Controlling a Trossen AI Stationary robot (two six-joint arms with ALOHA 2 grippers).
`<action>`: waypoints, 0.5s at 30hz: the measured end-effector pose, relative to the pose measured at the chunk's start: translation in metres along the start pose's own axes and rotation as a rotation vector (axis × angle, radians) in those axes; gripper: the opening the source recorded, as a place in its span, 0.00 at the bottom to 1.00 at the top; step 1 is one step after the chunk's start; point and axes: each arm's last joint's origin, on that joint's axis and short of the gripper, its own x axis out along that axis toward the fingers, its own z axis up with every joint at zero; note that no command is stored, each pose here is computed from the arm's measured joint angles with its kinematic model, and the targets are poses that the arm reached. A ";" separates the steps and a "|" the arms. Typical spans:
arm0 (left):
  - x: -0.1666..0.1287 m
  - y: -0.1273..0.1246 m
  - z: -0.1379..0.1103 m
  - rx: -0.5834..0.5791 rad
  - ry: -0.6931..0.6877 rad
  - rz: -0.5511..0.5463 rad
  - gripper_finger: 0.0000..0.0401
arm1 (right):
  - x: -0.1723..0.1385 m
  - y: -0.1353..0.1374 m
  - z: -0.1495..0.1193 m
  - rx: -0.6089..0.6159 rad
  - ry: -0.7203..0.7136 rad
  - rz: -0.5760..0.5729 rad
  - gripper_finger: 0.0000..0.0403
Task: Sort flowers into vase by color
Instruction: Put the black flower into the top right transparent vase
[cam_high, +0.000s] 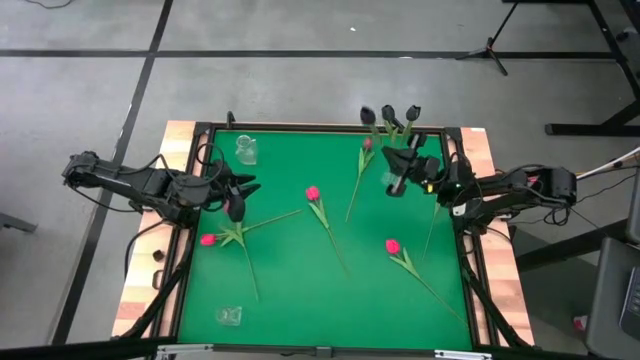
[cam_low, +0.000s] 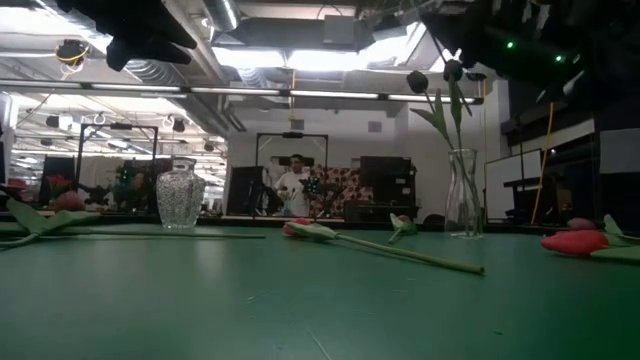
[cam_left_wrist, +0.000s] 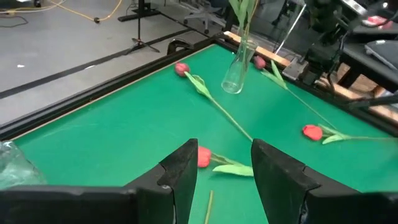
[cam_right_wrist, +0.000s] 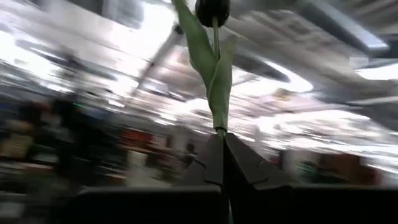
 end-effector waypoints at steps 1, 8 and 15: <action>0.001 -0.002 0.001 -0.013 -0.016 -0.004 0.36 | 0.000 0.002 0.001 0.025 -0.008 0.032 0.00; 0.028 -0.022 0.003 -0.042 -0.232 -0.084 0.36 | 0.006 0.023 0.009 0.131 -0.046 0.129 0.00; 0.053 -0.028 -0.004 -0.118 -0.243 -0.018 0.36 | 0.009 0.034 0.014 0.139 -0.061 0.147 0.00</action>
